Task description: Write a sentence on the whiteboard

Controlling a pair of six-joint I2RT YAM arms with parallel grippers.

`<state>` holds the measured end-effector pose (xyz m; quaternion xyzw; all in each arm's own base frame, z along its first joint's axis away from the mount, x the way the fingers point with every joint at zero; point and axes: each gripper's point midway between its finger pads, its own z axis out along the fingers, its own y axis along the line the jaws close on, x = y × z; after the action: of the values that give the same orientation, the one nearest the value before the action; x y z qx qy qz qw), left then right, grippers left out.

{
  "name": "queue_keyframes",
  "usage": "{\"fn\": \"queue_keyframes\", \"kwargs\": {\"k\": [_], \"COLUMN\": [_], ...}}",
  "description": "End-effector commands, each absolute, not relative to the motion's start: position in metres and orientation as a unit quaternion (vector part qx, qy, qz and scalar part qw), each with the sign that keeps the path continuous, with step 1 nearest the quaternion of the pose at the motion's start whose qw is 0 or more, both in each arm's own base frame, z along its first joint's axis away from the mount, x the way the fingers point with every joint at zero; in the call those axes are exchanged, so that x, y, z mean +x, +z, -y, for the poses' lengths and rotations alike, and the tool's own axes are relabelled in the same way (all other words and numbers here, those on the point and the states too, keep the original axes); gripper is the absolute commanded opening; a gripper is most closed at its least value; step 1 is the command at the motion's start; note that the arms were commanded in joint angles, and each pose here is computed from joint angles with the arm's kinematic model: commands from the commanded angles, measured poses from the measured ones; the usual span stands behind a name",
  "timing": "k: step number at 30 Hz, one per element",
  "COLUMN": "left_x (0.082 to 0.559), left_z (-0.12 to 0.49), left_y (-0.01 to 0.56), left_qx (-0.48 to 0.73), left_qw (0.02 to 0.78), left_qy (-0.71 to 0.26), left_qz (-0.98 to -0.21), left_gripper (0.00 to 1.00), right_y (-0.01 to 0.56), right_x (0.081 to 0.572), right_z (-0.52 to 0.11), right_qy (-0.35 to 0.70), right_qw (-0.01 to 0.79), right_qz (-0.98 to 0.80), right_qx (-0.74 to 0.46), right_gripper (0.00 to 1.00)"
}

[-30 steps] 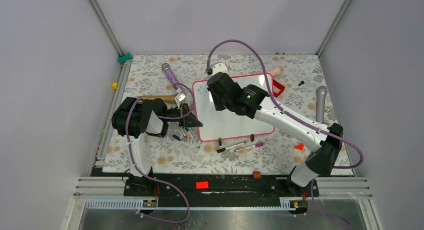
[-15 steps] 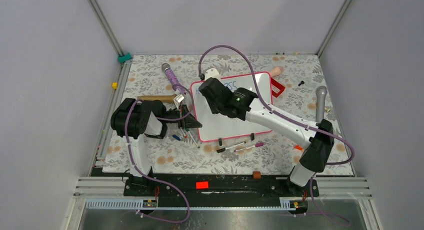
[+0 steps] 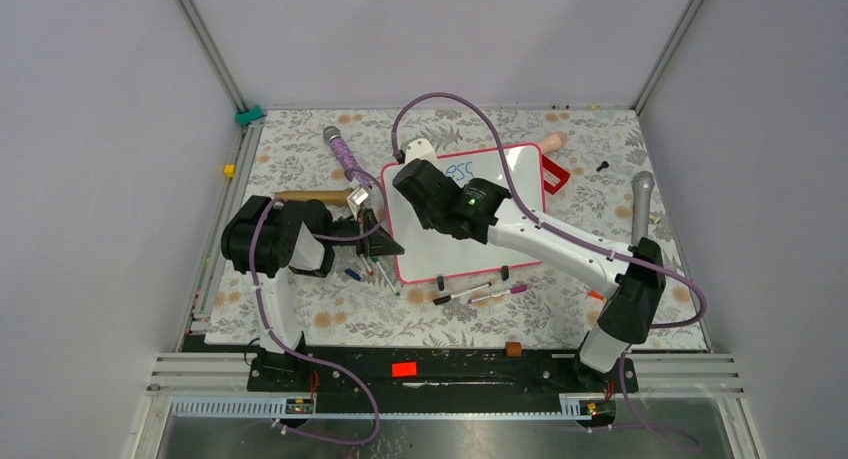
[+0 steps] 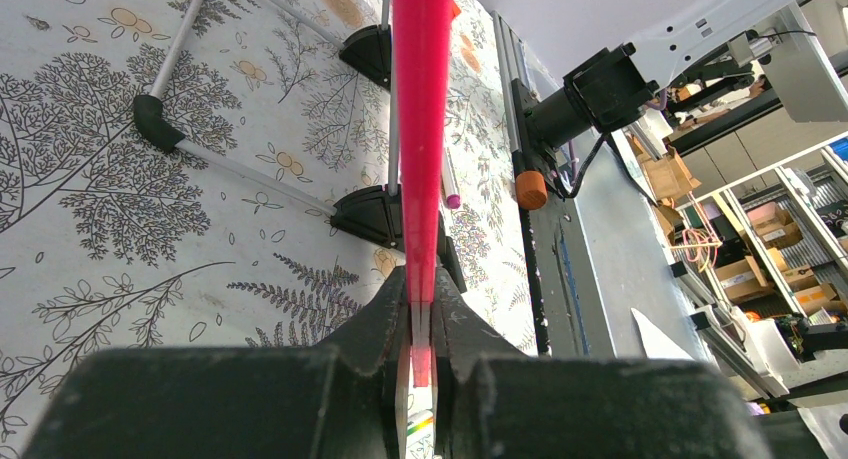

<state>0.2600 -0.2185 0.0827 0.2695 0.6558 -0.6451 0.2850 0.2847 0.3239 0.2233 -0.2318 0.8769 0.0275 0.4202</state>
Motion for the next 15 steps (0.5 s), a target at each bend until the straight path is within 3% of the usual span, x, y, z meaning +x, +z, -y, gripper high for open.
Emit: {"fn": "queue_keyframes", "kwargs": {"k": [1,15], "left_x": [0.2570,0.2567], "left_z": [0.2163,0.2165], "left_y": [0.0869,0.0872], "left_qx": [0.297,0.299], "left_qw": [0.306,0.306], "left_qy": [-0.638,-0.638], "left_qz": [-0.641,-0.640], "left_gripper": [0.02,0.02], "right_y": [0.2296,0.2291], "right_x": [0.2930,0.3023], "right_z": [-0.3262,-0.3261], "right_qy": [0.012,-0.012], "right_qw": [0.436,0.445], "right_qz": [-0.871,-0.867], "right_qx": [-0.226,-0.223], "right_gripper": [0.00,0.00]}}
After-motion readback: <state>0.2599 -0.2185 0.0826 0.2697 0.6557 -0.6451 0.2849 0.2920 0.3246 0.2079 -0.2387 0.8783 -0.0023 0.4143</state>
